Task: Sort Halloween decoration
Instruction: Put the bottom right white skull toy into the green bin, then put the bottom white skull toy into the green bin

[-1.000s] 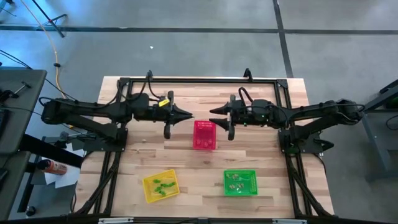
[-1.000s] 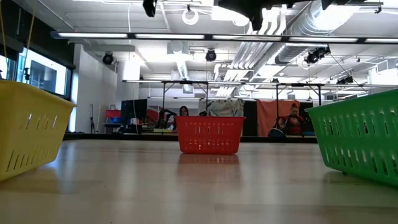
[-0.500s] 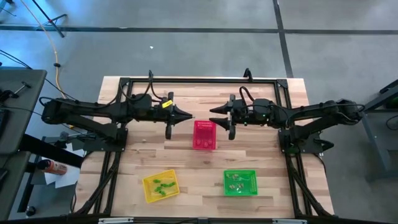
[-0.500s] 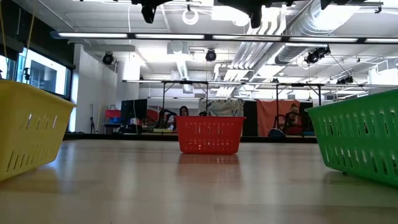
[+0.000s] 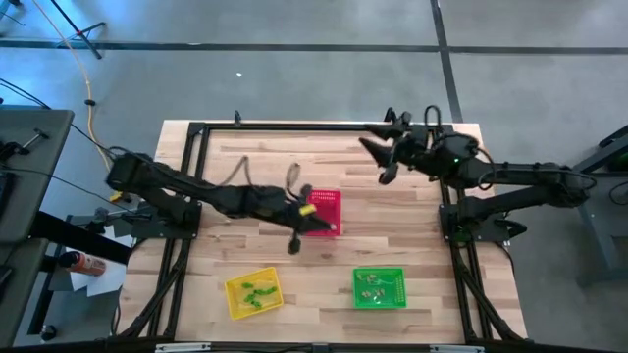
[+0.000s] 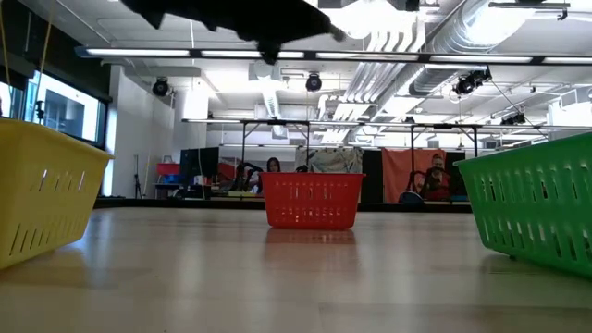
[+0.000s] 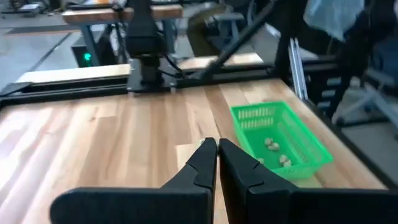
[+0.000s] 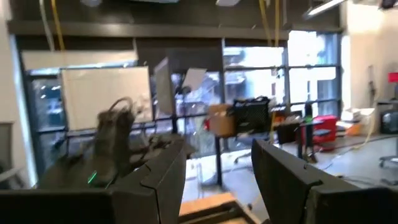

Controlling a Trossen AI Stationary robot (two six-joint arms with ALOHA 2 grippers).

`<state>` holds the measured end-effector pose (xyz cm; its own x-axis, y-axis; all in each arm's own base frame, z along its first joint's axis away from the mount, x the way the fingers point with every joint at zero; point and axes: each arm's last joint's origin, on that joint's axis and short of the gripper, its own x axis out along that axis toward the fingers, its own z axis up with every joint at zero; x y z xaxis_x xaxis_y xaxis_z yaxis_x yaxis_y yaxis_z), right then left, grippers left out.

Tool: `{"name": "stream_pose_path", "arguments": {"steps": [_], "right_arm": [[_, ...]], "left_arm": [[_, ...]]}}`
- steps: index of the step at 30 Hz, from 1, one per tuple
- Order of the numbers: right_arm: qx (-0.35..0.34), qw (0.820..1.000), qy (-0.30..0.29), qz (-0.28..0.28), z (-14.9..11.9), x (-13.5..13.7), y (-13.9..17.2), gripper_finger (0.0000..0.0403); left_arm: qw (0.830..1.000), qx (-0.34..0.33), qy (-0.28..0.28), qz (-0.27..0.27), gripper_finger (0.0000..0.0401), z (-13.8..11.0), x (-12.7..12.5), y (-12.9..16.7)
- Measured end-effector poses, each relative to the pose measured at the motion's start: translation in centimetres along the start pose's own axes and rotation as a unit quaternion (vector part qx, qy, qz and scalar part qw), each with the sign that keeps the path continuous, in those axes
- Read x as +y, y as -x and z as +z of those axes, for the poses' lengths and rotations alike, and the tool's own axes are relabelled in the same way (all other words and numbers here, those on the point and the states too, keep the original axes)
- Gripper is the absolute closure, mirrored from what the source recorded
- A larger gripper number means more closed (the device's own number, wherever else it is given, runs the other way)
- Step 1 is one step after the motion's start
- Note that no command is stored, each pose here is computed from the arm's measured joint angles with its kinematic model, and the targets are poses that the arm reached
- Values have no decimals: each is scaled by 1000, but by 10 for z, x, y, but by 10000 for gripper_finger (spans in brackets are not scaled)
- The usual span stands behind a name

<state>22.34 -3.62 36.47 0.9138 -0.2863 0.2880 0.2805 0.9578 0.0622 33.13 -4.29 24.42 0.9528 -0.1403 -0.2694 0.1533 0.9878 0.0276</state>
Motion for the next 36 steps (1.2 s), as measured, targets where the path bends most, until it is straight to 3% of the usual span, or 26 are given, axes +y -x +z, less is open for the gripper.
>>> {"name": "stream_pose_path", "arguments": {"steps": [4, 13, 21, 29, 32, 36], "right_arm": [[-6, 1000, 5, -18, 8, -9, 6, 226], [57, 998, 18, -37, -3, -18, 8, 226], [67, 997, 19, -37, -5, -18, 8, 226], [67, 997, 19, -37, -5, -18, 8, 226], [67, 997, 19, -37, -5, -18, 8, 226], [61, 997, 18, -37, -4, -18, 8, 226]], "left_arm": [[999, 14, -46, -21, 399, -1, -9, -38], [981, 1, -99, -165, 399, -5, -30, -125], [966, 1, -86, -244, 399, -19, -48, -161], [966, 27, -75, -247, 388, -36, -50, -168], [972, 34, -74, -219, 373, -25, -43, -162], [986, 53, -65, -142, 348, 9, -14, -138]]}}
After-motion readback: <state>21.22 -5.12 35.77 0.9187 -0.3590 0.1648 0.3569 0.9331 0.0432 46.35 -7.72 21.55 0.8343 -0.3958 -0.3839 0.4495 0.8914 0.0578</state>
